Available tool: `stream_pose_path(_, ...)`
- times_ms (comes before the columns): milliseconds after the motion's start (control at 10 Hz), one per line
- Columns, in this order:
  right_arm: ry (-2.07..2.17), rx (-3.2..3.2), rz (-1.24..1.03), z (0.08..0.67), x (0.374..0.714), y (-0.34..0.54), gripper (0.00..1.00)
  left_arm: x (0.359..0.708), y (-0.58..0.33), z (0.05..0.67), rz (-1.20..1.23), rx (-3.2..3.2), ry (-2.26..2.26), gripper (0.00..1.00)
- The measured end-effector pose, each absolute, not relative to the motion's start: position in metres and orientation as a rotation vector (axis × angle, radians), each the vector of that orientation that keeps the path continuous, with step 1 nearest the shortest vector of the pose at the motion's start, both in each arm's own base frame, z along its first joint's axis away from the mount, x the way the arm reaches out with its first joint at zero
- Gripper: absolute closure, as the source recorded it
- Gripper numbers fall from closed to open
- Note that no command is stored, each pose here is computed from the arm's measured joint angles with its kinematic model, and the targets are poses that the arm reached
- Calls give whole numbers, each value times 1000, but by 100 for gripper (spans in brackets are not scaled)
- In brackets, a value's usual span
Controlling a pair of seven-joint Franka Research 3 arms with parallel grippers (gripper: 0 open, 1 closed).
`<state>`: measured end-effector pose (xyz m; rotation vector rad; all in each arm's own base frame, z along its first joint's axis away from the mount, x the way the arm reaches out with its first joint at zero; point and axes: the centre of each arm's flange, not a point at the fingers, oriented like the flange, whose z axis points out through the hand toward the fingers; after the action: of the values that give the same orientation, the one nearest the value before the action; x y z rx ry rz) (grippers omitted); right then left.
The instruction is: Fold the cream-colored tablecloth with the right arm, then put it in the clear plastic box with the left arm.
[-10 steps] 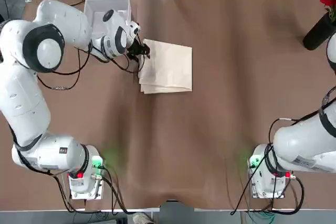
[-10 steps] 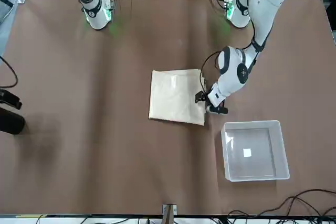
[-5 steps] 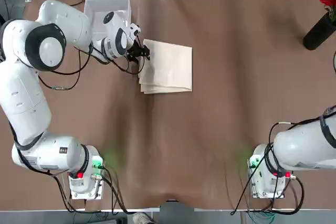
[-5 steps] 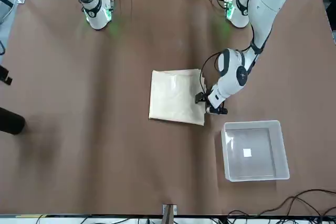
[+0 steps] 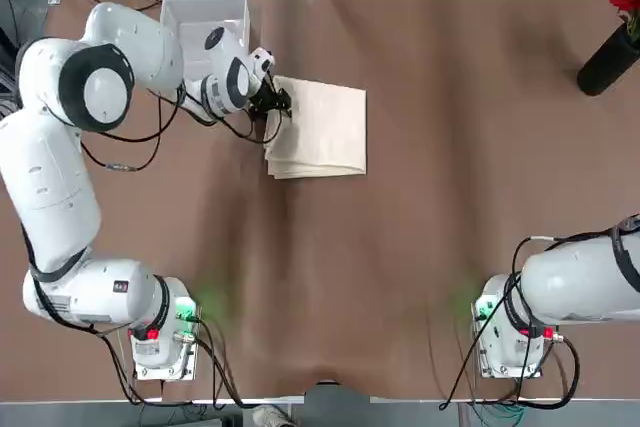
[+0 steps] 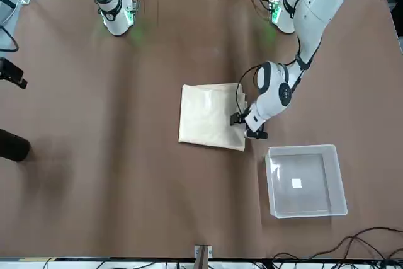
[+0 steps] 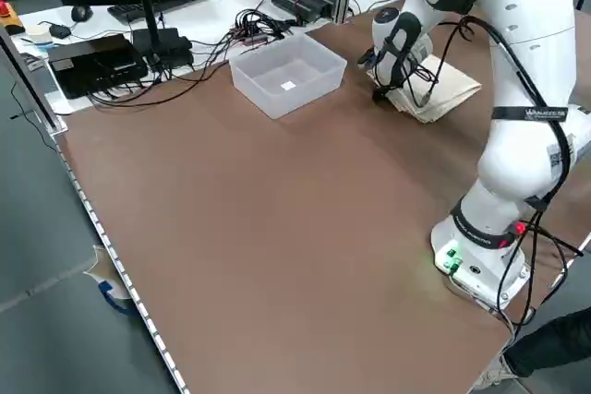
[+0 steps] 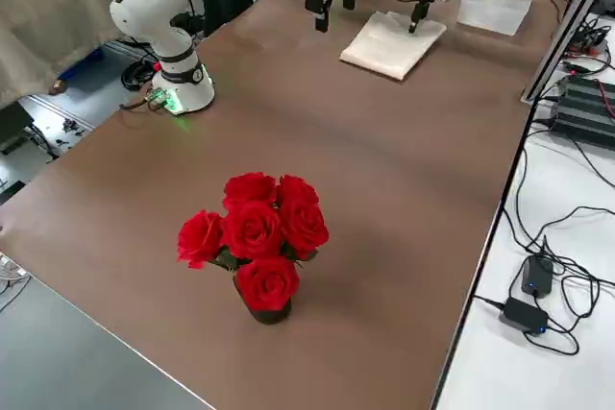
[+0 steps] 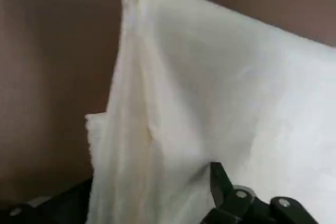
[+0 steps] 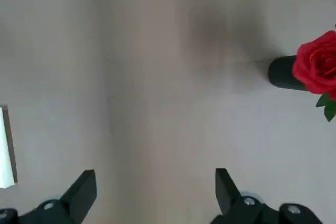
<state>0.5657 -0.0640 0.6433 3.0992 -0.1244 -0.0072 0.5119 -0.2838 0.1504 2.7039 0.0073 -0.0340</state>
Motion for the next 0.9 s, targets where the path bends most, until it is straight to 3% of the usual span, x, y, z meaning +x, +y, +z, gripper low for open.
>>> stream_pose_path(500,-112,3102,-25,638,566,-60,0,526,-284,187,-3,2690,-22,91)
stream_pose_path(900,-105,3103,-37,634,566,-57,0,541,-244,249,-105,2722,-34,93)
